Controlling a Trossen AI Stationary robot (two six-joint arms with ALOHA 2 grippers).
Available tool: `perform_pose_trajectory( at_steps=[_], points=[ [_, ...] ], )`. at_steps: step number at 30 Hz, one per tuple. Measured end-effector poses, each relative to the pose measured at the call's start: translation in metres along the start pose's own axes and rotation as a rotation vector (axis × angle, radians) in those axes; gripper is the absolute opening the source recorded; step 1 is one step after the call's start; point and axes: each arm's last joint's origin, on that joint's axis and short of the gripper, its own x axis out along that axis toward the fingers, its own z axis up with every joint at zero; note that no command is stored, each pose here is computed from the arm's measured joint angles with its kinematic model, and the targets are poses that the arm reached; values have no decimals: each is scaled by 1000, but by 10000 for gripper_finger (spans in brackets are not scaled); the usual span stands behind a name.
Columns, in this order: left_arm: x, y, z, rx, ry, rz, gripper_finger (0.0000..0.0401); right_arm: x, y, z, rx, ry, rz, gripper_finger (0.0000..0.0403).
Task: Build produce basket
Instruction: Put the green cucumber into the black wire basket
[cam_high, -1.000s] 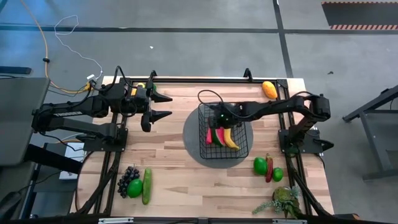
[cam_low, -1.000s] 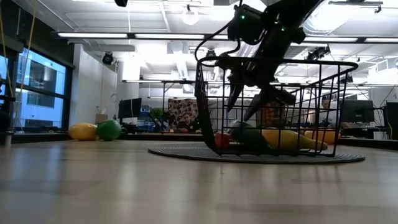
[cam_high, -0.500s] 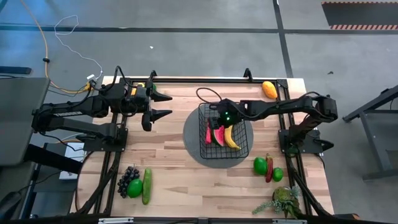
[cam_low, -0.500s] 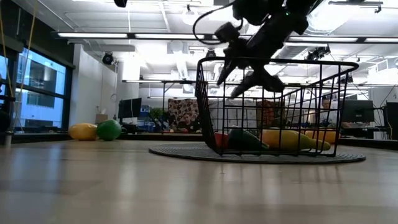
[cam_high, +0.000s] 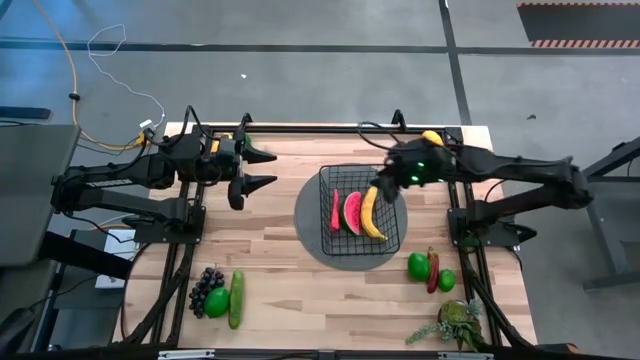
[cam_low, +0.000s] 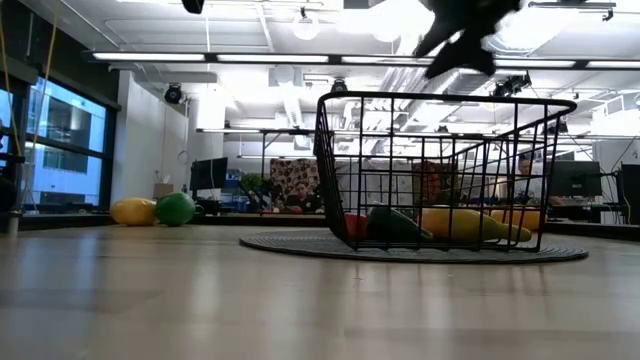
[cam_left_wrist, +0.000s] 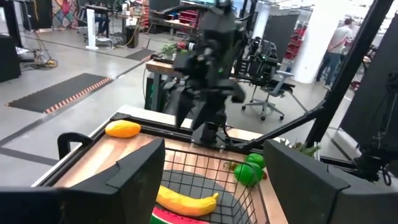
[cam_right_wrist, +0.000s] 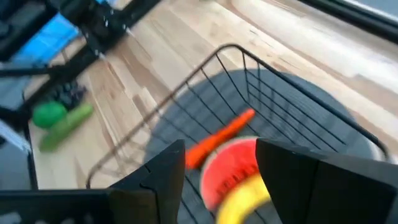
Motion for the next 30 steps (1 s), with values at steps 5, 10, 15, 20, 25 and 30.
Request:
perform_pose_trajectory(
  at_steps=[5, 10, 15, 20, 25, 30],
  points=[
    [0, 0, 0, -51, -3, 13, 264, -21, -5, -24, -45, -31, -14, 178],
    [0, 0, 0, -101, -3, 13, 264, -1, -14, -55, 37, -201, 154, 178],
    [0, 0, 0, -113, -4, 13, 264, 3, -8, -49, -6, -545, 379, 178],
    [0, 0, 0, -103, -3, 13, 264, -5, -3, -40, -204, -727, 385, 178],
    [0, 0, 0, -60, -3, 13, 264, -6, -2, -39, -188, -727, 392, 178],
    [0, 0, 0, -34, -2, 8, 264, -4, -3, -40, -173, -707, 391, 178]
  ],
)
